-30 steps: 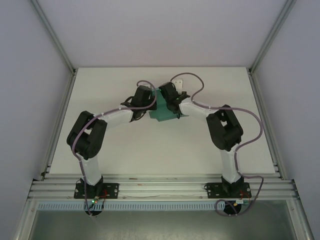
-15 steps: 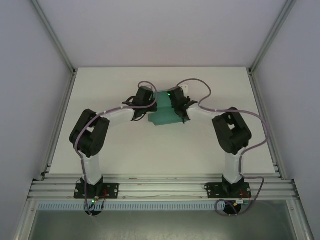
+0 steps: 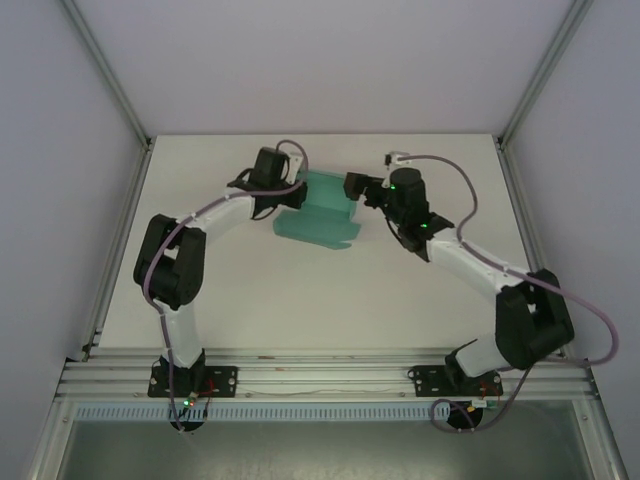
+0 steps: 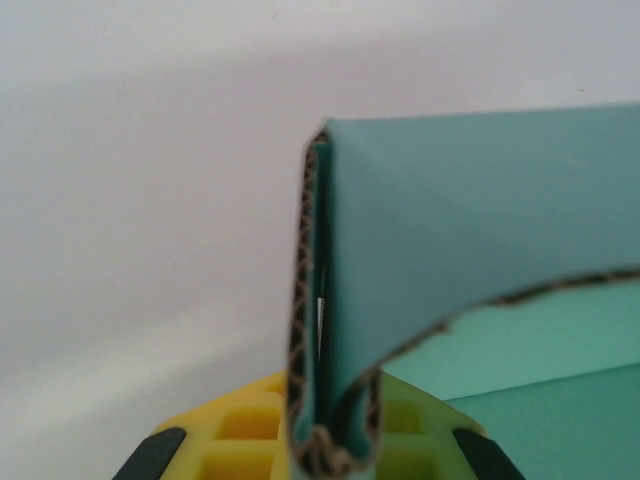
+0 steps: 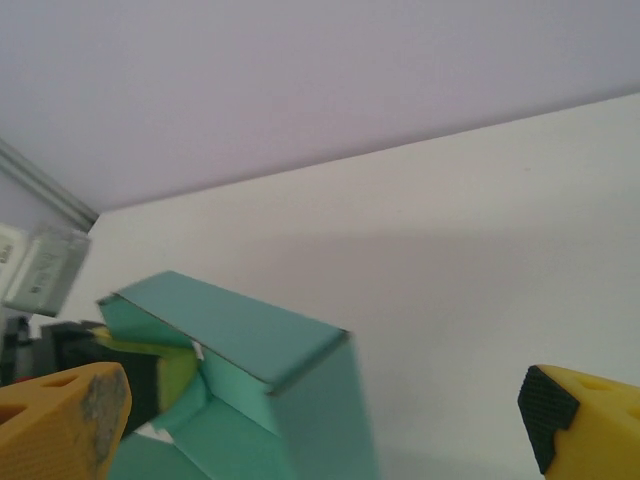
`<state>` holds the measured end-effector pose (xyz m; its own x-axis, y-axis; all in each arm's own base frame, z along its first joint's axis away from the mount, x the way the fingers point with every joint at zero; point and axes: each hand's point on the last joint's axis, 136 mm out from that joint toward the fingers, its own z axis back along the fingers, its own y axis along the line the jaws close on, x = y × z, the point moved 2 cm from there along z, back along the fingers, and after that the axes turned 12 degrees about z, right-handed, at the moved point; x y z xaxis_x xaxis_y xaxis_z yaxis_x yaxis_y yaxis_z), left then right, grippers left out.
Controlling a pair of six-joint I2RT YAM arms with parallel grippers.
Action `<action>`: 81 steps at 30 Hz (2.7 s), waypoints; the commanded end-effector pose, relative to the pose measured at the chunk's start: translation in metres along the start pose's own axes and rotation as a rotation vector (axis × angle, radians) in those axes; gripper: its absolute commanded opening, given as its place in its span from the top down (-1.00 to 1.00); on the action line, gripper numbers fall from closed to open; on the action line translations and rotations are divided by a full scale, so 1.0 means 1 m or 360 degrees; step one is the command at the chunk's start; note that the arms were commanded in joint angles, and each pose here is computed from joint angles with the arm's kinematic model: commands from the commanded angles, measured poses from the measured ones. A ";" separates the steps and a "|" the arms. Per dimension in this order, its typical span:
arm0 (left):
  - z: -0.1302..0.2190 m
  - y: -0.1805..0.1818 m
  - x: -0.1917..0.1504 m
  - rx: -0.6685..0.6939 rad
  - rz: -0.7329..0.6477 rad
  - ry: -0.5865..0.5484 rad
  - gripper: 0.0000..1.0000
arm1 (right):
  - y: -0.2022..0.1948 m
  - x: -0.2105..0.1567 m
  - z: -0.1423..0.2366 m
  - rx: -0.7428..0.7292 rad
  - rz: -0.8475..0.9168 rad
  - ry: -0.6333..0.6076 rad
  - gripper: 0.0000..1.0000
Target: Assemble paper box
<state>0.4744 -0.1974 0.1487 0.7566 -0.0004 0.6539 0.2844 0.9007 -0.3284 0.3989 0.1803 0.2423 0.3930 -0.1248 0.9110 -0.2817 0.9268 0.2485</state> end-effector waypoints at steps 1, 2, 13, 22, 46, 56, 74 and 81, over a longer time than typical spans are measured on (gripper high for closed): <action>0.012 -0.016 -0.034 -0.0189 -0.0580 0.0380 1.00 | -0.025 -0.007 0.021 -0.0081 -0.0164 0.0065 -1.00; 0.019 -0.022 -0.041 -0.0247 -0.0698 0.0466 1.00 | -0.035 -0.012 0.027 -0.0140 -0.0190 0.0104 -1.00; 0.013 -0.027 -0.080 0.0164 -0.1410 0.0951 1.00 | -0.091 -0.060 0.074 -0.0466 -0.0317 0.0355 -1.00; -0.038 -0.037 -0.089 0.0482 -0.1610 0.0814 1.00 | -0.097 -0.062 0.075 -0.0494 -0.0352 0.0351 -1.00; -0.037 -0.050 -0.103 0.0463 -0.1888 0.0858 -0.59 | -0.102 -0.070 0.077 -0.0411 -0.0320 0.0371 -1.00; 0.004 -0.072 -0.078 0.0305 -0.1906 0.0701 -1.00 | -0.091 -0.069 0.067 -0.0259 -0.0266 0.0418 -1.00; 0.144 -0.025 0.092 0.0266 -0.0057 -0.0650 -1.00 | 0.008 -0.102 -0.013 0.0528 0.0688 0.0781 -0.79; 0.146 0.087 0.028 0.0480 0.0709 -0.0568 -1.00 | 0.067 -0.150 -0.051 0.0965 0.1080 0.1013 -0.62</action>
<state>0.4409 -0.0735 0.2705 0.4987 0.2884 0.8174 -0.0605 0.9523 -0.2991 0.3831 0.2718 0.1219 0.4285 0.5889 0.6853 -0.8374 0.5436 0.0565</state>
